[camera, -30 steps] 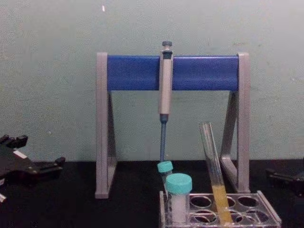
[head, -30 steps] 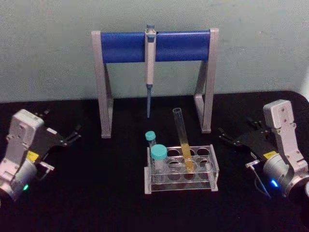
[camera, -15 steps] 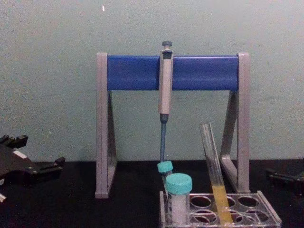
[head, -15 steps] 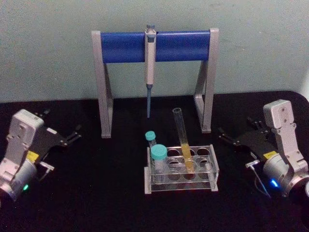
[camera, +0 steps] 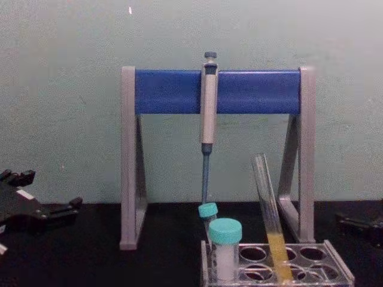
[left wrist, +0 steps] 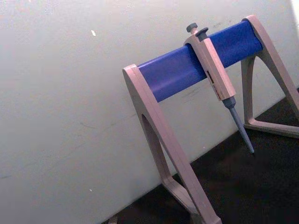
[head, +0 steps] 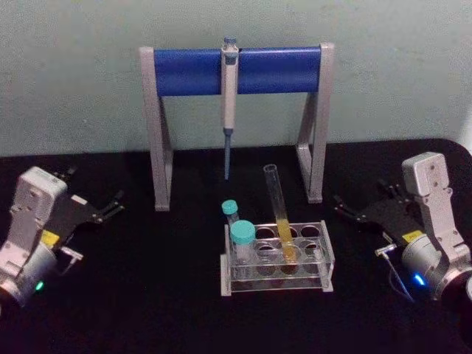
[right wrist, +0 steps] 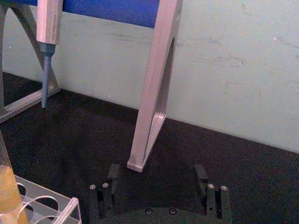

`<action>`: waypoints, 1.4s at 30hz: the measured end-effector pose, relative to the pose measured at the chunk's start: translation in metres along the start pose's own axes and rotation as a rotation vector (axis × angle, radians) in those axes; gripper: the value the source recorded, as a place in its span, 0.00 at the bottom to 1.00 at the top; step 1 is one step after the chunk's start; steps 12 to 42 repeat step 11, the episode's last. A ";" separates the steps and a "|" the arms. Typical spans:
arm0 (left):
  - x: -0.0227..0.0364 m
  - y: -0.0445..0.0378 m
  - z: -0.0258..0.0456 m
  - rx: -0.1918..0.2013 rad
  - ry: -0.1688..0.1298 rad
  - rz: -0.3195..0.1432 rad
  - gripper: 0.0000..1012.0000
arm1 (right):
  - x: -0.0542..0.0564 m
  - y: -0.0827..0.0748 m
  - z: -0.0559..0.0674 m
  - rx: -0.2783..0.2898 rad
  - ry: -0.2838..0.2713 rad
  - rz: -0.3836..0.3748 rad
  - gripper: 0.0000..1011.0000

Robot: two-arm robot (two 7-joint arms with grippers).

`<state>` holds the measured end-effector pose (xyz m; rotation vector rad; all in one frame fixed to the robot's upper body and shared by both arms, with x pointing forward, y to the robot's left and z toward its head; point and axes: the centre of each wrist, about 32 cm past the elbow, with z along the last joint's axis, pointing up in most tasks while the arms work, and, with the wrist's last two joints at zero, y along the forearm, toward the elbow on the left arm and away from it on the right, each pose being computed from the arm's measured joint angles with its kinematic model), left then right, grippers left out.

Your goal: Pick up the test tube from the test tube rack, shake it, then place it back into the test tube rack.

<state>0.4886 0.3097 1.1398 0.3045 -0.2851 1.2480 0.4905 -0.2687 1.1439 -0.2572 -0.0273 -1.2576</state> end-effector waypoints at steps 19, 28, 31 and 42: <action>0.0000 0.0000 0.0000 0.000 0.000 0.000 0.99 | 0.000 0.000 0.000 0.000 0.000 0.000 0.99; 0.0000 0.0000 0.0000 0.000 0.000 0.000 0.99 | 0.000 0.000 0.000 0.000 0.000 0.000 0.99; 0.0000 0.0000 0.0000 0.000 0.000 0.000 0.99 | 0.000 0.000 0.000 0.000 0.000 0.000 0.99; 0.0000 0.0000 0.0000 0.000 0.000 0.000 0.99 | 0.000 0.000 0.000 0.000 0.000 0.000 0.99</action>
